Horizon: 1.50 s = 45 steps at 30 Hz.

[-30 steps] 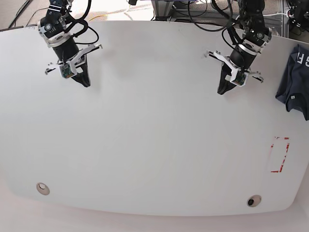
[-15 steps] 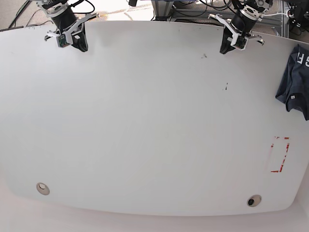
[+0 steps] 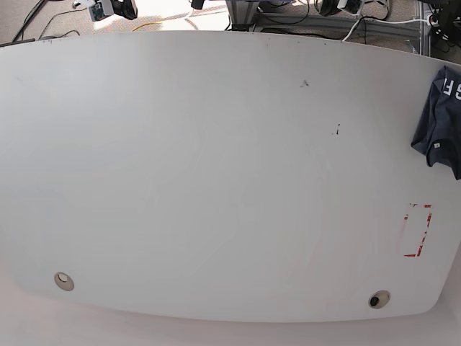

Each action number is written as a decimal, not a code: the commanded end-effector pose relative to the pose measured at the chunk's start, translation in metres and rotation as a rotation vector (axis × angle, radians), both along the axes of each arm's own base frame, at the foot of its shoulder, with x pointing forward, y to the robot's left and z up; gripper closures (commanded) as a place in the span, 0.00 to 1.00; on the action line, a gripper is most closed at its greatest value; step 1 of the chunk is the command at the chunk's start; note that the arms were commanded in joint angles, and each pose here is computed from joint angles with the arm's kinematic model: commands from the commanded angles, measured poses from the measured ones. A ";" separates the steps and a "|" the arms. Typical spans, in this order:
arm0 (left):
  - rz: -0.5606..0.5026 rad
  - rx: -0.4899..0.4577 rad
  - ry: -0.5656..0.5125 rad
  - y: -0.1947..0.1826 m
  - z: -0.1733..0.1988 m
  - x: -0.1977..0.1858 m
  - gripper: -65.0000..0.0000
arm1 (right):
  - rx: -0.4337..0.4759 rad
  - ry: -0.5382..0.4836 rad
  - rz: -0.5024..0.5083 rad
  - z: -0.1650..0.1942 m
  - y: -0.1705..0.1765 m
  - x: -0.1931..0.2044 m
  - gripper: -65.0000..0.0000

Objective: Layout the t-shirt on the table in an organized manner, then fold the t-shirt properly

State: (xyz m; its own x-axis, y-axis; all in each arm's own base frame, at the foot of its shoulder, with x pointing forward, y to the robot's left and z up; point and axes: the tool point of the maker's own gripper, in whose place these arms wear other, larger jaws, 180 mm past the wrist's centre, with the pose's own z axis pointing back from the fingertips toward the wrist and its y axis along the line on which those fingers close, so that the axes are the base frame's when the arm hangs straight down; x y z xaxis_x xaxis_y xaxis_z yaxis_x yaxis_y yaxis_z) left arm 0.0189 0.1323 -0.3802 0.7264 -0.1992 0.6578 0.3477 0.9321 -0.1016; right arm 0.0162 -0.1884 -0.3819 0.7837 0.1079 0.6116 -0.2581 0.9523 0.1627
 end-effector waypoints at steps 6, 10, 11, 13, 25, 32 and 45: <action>0.013 -0.013 0.091 0.002 -0.001 -0.038 1.00 | 0.036 0.110 -0.050 -0.002 -0.004 -0.047 1.00; 0.019 -0.012 0.124 0.005 -0.011 -0.046 1.00 | 0.042 0.196 -0.104 -0.024 -0.013 -0.074 1.00; 0.026 -0.015 0.135 0.006 -0.016 -0.049 1.00 | 0.044 0.210 -0.119 -0.031 -0.016 -0.078 1.00; 0.037 -0.018 0.150 0.007 -0.024 -0.052 1.00 | 0.047 0.239 -0.145 -0.042 -0.020 -0.086 1.00; 0.088 -0.040 0.229 0.018 -0.082 -0.057 1.00 | 0.065 0.327 -0.200 -0.088 -0.037 -0.100 1.00; 0.129 -0.061 0.287 0.020 -0.115 -0.062 1.00 | 0.119 0.414 -0.145 -0.119 -0.023 -0.110 1.00; 0.200 -0.110 0.389 0.016 -0.165 -0.069 1.00 | 0.207 0.473 -0.122 -0.158 0.004 -0.116 1.00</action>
State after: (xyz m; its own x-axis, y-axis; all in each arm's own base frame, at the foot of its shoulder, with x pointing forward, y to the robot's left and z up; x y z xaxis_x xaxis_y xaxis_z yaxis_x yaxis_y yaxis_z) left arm -0.0470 0.1478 -0.5423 0.9391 0.0118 0.3435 0.0909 0.9552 -0.2815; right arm -0.0904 -0.1858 -0.5390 0.9746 -0.0851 0.2073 -0.0065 0.9139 0.4059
